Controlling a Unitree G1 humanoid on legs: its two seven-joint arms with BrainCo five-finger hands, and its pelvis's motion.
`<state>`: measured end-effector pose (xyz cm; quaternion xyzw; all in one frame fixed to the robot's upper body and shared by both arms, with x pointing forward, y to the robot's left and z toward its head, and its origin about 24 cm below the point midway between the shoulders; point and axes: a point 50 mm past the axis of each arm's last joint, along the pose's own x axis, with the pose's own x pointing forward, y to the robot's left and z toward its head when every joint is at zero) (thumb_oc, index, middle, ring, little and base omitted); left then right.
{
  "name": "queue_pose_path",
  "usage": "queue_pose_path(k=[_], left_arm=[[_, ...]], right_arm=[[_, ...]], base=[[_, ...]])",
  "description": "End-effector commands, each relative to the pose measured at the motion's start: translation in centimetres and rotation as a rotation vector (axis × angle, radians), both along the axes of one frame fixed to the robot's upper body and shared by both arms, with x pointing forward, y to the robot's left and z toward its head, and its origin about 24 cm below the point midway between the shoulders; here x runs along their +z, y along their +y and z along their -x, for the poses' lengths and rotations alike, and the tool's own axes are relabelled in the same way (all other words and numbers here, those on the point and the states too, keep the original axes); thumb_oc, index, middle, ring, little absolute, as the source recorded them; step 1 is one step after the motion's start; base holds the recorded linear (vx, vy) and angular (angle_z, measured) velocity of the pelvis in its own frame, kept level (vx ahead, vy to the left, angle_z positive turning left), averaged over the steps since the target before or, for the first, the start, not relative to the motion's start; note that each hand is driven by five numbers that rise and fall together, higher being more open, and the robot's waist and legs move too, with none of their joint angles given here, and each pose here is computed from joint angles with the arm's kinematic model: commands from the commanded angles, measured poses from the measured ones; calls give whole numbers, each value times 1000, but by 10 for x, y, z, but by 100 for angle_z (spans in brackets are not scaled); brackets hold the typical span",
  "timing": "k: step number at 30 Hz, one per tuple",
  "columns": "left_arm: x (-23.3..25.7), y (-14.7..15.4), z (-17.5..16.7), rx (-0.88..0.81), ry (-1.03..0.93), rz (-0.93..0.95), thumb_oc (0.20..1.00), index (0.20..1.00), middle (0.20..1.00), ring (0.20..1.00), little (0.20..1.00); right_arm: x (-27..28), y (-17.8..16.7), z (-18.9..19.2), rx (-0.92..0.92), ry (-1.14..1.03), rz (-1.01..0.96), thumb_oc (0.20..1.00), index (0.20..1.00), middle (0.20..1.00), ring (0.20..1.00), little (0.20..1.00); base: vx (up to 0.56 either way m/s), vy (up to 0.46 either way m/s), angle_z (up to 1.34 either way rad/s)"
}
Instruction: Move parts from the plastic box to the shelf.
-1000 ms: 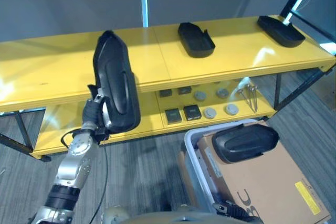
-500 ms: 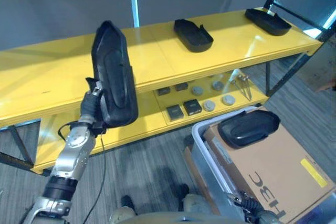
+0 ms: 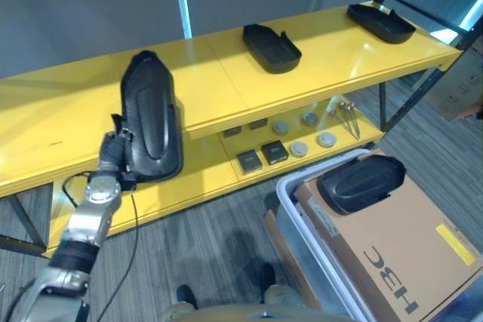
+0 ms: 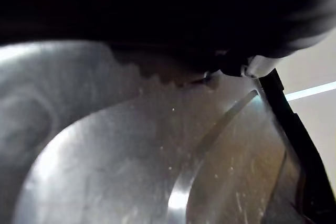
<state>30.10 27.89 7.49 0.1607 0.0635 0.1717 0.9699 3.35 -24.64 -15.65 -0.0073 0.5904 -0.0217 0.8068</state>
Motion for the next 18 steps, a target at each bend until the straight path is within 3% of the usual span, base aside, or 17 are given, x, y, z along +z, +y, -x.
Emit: queue_pose_path(k=[1,8,18], left_arm=[[47,18,-31,108,-80,-179,200,200,200,200,200],[75,52,-58,272,87,-286,200,200,200,200,200],[98,98,-47,452,294,-513,200,200,200,200,200]], right_arm=[[-2,4,12,102,67,-12,1000,1000,1000,1000,1000],[-3,0,13,148,90,-19,1000,1000,1000,1000,1000],[-6,0,30,149,148,-17,1000,1000,1000,1000,1000]], base=[[54,-38,-7],[21,3,-8],[114,40,-8]])
